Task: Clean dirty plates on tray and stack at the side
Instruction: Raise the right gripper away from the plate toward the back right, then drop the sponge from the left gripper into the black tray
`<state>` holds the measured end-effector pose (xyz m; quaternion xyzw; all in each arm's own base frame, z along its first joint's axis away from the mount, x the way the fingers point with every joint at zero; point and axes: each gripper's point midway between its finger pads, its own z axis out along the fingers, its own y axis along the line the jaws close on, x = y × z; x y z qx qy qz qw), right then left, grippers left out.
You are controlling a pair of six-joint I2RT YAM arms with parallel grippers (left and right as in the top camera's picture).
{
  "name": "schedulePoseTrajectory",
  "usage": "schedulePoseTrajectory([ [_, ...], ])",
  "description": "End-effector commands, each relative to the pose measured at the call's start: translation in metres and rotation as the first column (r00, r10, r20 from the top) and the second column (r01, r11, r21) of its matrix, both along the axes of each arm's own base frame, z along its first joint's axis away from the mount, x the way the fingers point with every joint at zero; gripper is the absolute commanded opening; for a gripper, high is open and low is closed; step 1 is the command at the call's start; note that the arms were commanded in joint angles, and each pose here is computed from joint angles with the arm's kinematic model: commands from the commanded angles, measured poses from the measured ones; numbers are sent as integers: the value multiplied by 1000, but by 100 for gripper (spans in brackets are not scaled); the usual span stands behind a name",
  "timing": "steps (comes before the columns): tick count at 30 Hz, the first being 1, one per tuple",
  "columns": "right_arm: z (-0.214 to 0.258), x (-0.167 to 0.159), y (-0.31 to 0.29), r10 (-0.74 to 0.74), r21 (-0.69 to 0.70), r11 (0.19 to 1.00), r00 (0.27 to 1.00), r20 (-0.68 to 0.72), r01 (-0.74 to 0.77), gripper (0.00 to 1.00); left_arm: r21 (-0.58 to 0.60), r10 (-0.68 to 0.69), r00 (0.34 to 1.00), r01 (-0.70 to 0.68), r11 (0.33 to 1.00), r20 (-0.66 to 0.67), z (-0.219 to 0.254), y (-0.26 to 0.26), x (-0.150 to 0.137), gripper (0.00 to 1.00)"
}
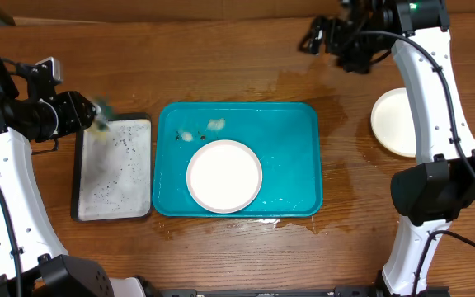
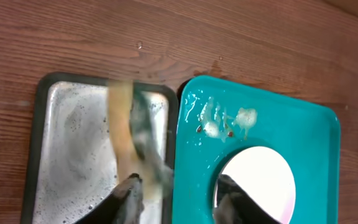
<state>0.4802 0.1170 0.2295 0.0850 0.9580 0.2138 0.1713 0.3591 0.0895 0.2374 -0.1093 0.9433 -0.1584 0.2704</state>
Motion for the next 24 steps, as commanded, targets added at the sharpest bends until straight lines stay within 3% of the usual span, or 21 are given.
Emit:
schedulePoseTrajectory([
  [1, 12, 14, -58, -240, -222, 941, 966, 98, 257, 100, 32, -46, 999, 46, 998, 8, -2, 0, 5, 45],
  [10, 3, 1, -59, -211, -254, 943, 977, 45, 215, 100, 22, -87, 993, 89, 996, -78, -31, 3, 5, 48],
  [14, 1, -3, -64, -219, -268, 938, 975, 28, 218, 100, -8, -89, 988, 89, 996, -123, -46, 3, 7, 42],
  [18, 1, -4, -66, -223, -271, 937, 974, 26, 222, 100, -21, -105, 985, 103, 994, -138, -53, -2, 9, 43],
  [21, 0, -5, -67, -226, -280, 934, 974, 21, 223, 100, -5, -113, 981, 113, 994, -156, -56, -8, 11, 50],
  [24, -1, -7, -74, -241, -316, 919, 970, 21, 235, 100, 14, -110, 979, 114, 993, -169, -57, -11, 12, 64],
])
